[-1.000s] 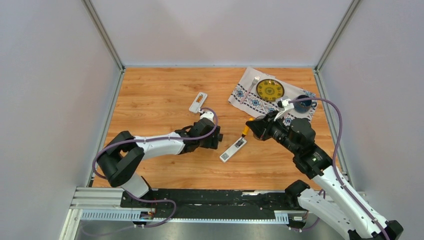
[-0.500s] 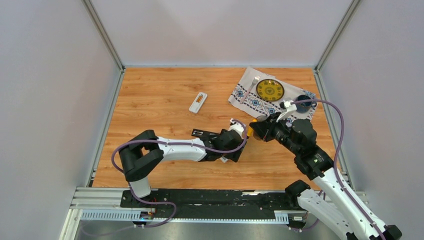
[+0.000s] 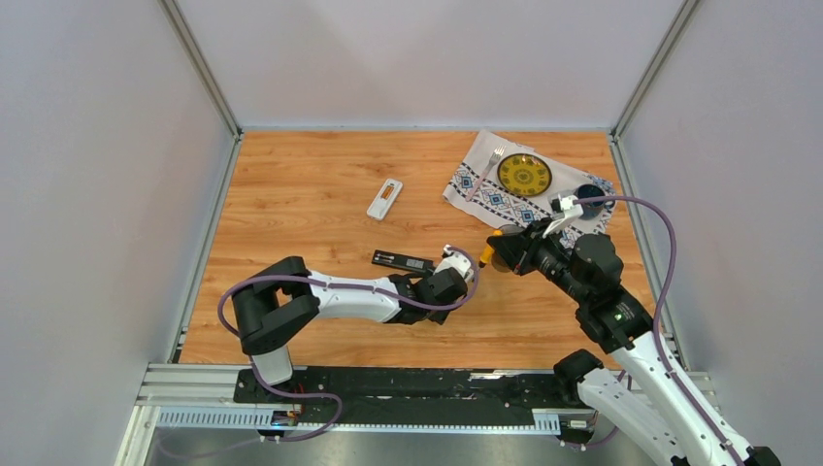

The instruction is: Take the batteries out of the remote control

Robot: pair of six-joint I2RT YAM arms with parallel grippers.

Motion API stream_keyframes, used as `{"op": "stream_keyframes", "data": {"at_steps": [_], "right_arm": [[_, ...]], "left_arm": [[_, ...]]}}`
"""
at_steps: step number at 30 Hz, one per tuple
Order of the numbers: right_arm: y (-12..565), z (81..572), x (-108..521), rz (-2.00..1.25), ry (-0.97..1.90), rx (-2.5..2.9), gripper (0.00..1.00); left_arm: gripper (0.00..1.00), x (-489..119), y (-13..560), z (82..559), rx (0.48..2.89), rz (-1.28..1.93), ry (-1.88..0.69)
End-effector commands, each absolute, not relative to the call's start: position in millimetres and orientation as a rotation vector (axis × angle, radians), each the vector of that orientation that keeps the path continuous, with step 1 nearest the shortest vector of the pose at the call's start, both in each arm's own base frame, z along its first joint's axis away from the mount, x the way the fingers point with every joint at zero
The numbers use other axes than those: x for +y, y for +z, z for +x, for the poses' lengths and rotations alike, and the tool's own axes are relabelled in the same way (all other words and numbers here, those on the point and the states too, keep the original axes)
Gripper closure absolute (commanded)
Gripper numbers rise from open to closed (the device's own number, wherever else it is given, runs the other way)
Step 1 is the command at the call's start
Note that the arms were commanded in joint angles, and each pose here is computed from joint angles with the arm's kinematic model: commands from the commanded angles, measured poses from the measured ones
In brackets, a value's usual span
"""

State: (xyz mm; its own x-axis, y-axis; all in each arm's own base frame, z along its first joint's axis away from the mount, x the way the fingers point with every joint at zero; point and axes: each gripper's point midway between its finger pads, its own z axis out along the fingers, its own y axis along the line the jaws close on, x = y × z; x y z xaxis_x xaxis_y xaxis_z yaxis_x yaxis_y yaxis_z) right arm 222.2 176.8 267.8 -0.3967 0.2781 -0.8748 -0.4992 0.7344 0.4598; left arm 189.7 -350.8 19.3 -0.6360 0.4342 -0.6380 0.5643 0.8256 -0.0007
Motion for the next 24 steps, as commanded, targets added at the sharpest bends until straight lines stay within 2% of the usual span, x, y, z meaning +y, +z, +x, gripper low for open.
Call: {"op": "stream_keyframes", "data": {"at_steps": [1,4,11,14,18,21,24], "right_arm": [[280.5,225.6,176.4,-0.167,0.859,1.73,1.0],[277.4,227.0,176.2,-0.165,0.855,1.735,1.0],[263.2,229.0,189.9,-0.201,0.911,1.771,1.0],[252.8,229.7,198.8,-0.214,0.954,1.804,1.0],[244.7,229.3,210.3,-0.216,1.033,1.816,1.0],[235.8,230.2,219.0,-0.213,1.089,1.828,1.0],[226.9,231.4,227.0,-0.221,1.122,1.851,1.0]], "left_arm": [[0.63,-332.6,16.7,174.1,2.394,0.771,-0.265],[0.73,-314.5,14.4,165.2,2.408,0.785,-0.257],[0.73,-290.1,33.6,148.2,2.346,0.863,-0.339],[0.68,-279.8,35.0,144.7,2.341,0.868,-0.33],[0.45,-273.3,32.5,142.7,2.341,0.846,-0.335],[0.4,-271.3,32.3,142.5,2.341,0.832,-0.342],[0.39,-270.4,32.3,141.0,2.34,0.836,-0.35]]}}
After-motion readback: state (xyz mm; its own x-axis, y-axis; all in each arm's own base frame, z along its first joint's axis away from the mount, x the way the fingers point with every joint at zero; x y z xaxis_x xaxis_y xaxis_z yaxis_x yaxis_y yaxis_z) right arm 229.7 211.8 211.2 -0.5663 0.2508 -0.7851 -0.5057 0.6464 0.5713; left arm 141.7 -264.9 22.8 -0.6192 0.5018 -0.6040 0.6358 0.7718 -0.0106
